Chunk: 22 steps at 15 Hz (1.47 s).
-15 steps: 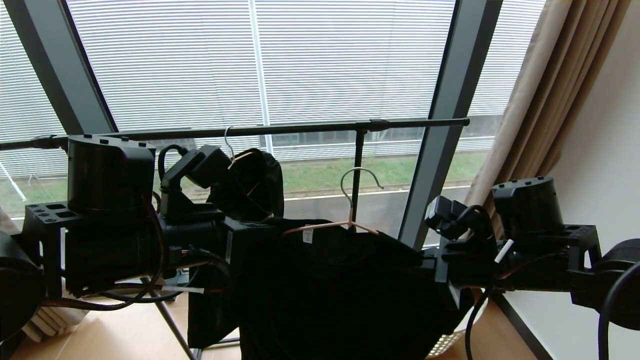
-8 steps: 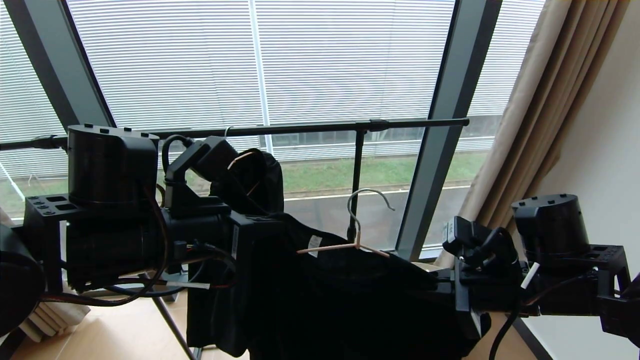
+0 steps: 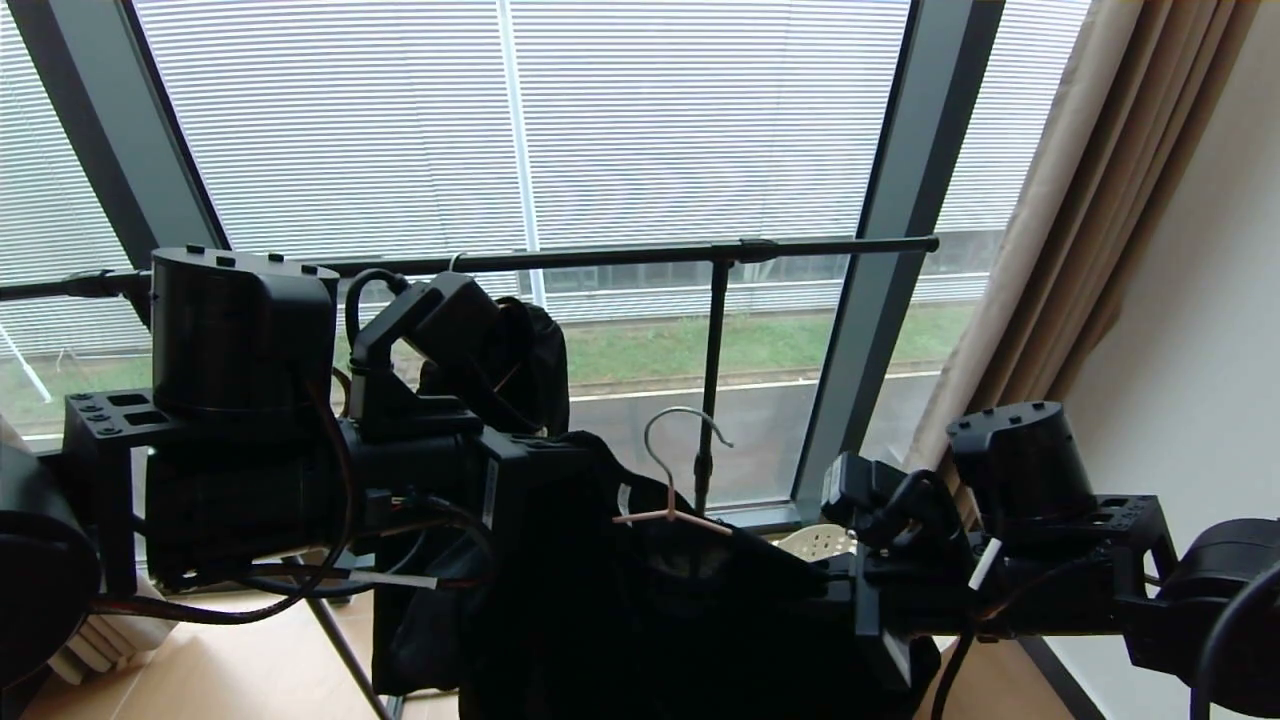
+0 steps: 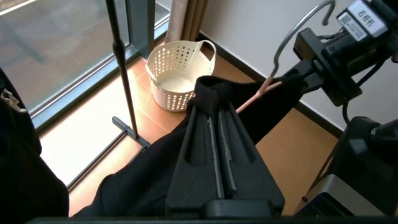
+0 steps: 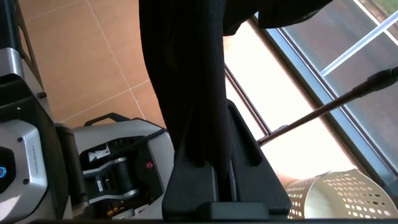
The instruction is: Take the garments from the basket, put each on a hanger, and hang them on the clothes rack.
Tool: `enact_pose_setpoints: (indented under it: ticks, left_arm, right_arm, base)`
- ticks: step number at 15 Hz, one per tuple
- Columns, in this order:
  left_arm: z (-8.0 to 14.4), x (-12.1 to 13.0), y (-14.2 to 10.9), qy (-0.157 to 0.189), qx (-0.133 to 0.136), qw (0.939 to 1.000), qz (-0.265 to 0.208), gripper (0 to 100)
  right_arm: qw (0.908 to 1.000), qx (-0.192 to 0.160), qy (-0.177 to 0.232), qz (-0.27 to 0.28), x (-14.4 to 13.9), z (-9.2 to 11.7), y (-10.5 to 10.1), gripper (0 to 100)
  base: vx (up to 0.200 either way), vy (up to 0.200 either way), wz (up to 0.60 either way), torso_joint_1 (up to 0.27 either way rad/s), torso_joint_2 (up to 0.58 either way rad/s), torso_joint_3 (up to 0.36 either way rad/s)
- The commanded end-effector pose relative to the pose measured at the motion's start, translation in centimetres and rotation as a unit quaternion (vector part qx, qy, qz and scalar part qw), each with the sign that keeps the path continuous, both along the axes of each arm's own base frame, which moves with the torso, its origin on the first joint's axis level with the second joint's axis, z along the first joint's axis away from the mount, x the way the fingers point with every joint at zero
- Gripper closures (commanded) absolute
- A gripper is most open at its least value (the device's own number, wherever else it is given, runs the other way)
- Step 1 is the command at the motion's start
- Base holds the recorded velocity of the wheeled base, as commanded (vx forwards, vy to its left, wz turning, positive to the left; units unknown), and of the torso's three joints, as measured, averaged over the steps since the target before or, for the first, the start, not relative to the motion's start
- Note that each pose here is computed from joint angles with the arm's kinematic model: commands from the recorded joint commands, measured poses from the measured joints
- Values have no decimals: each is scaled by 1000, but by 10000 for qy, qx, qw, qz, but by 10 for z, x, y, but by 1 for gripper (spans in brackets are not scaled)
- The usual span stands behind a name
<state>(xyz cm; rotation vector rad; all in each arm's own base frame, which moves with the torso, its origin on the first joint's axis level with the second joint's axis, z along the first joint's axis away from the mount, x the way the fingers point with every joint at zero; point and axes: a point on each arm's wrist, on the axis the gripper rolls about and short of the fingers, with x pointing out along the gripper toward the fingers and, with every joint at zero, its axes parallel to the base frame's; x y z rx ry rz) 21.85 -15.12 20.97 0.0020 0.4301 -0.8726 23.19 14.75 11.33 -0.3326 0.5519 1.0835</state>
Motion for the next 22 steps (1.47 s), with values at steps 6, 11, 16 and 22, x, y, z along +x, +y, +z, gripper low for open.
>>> enact_pose_setpoints:
  ticks: [6,11,16,22]
  left_arm:
    - [-2,-1,0,29,14,10000,-11,100]
    - [-6,-2,0,92,59,9999,-11,100]
    - [-4,-6,-5,-11,116,9999,-86,0]
    - [2,-17,4,-166,59,9998,-86,0]
  right_arm:
    - [9985,3,-49,-549,7,-6,20,100]
    - [9966,738,-108,-362,4,-5,15,100]
    - [9930,1129,-215,-278,1,-3,10,100]
    - [9907,1331,-238,-166,4,1,0,100]
  base:
    - [0,0,0,0,0,0]
    - [0,0,0,0,0,0]
    - [0,0,0,0,0,0]
    - [0,0,0,0,0,0]
